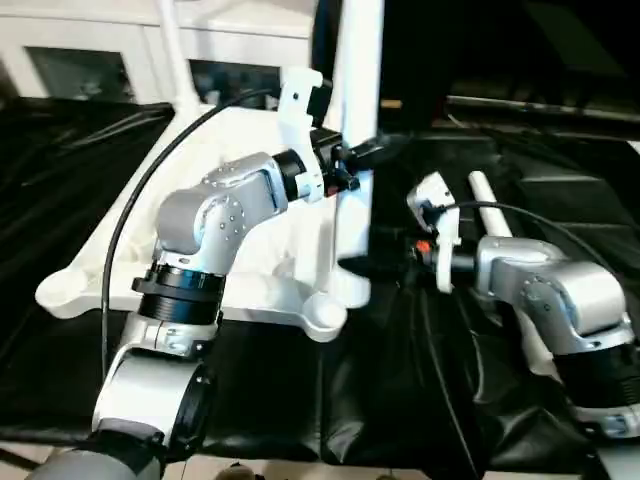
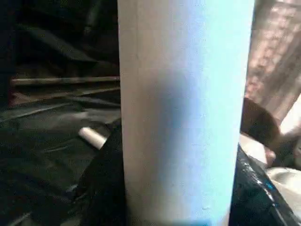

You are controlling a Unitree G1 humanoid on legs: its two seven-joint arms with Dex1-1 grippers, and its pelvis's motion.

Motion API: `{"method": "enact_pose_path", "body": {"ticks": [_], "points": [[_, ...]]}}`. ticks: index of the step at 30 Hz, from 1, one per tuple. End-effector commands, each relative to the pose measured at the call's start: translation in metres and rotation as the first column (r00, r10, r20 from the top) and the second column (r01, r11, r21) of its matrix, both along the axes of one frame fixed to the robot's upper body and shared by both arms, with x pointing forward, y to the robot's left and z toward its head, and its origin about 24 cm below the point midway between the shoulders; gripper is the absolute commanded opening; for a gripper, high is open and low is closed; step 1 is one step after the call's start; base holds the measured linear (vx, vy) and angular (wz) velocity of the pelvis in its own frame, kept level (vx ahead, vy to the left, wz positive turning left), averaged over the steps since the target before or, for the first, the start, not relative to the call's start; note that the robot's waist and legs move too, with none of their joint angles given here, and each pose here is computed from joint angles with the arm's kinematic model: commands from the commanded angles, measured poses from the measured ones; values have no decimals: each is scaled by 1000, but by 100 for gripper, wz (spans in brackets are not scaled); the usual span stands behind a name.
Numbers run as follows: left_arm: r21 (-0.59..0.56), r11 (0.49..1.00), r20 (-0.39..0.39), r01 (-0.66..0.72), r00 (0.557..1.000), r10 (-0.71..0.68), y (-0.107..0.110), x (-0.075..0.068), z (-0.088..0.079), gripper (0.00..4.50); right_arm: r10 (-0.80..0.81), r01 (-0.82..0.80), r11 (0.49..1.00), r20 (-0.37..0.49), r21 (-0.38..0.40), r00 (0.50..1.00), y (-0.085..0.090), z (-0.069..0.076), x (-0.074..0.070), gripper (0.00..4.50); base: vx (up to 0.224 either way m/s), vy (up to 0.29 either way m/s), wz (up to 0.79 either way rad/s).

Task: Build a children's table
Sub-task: Pick table leg

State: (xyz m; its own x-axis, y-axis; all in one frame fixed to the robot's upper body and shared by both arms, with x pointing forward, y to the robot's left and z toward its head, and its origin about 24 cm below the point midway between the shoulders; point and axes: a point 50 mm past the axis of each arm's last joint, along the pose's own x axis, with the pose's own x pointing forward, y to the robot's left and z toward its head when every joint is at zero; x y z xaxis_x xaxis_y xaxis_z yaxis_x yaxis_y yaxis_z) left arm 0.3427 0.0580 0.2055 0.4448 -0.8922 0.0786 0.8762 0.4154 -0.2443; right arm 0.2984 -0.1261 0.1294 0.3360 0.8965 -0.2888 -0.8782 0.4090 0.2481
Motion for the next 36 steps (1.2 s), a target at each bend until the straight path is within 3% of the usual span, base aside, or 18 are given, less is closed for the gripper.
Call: {"method": "enact_pose_path", "body": {"ticks": [1,10,24,36], "points": [[-2,999,43,55,998,-54,-3,-5,12,180,43,-44,999,15,20,999,1,8,-2,353,0,0,0],[-24,991,48,132,990,-131,-5,-12,14,180,75,-77,995,34,57,997,5,13,-1,353,0,0,0],[-70,977,65,203,978,-199,-5,-19,21,180,79,-80,994,14,71,997,7,9,0,353,0,0,0],[-41,973,60,228,972,-225,-6,-22,17,180,85,-86,993,17,78,996,7,10,1,244,0,0,0]]}}
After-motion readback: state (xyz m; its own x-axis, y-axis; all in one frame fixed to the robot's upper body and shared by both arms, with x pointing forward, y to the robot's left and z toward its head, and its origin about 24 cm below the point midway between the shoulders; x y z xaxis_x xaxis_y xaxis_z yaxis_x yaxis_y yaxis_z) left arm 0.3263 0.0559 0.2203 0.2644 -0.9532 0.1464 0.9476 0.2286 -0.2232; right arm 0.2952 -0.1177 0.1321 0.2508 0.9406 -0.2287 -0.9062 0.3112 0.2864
